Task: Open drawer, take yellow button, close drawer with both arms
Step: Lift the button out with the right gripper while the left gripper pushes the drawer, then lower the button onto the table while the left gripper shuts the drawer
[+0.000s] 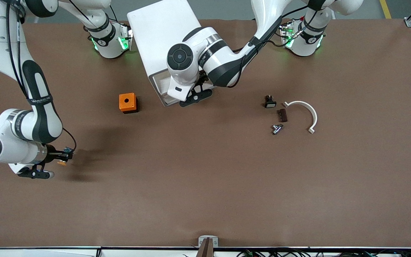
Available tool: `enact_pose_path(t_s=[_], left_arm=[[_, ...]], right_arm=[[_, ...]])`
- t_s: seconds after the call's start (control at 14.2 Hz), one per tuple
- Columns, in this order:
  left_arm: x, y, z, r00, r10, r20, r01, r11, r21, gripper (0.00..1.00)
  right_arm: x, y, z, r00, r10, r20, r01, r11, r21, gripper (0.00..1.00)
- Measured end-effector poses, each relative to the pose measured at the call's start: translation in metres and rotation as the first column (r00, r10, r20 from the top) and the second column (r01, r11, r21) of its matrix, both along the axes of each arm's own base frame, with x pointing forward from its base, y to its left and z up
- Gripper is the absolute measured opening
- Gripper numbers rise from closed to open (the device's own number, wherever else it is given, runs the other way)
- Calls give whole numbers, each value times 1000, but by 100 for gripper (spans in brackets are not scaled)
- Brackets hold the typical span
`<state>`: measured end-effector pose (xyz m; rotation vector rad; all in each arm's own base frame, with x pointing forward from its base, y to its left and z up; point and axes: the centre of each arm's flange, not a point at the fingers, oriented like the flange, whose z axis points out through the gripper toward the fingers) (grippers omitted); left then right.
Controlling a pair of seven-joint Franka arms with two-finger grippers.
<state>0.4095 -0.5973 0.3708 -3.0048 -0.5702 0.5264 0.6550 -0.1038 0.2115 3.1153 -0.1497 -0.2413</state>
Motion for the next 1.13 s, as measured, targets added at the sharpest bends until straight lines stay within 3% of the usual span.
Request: enact_pose_path(t_s=[0.28,0.35,0.56,0.78,1.13], left_arm=[[-13,-7,-8,993,23,-119,-27,999,-34,100],[-15,-8,-10,989,28,-146,-34,999,-40,100],[-20,-10,-16,979,38,-202,-48,998,-48,100],[-18,-8,-17,976,45,-213,-58,997,-52,100],[-5,-1,-11,976,67,-208,-81,995,-60,100]], right_arm=[[-1,4,-26,1000,9,-11,-9,1000,1,40],[1,6,-24,1000,11,-7,-11,1000,2,44],[4,10,-22,1000,17,-1,-17,1000,4,73],[9,10,-13,1000,22,18,-23,1000,2,99],[23,13,56,994,47,102,-47,999,-4,100]])
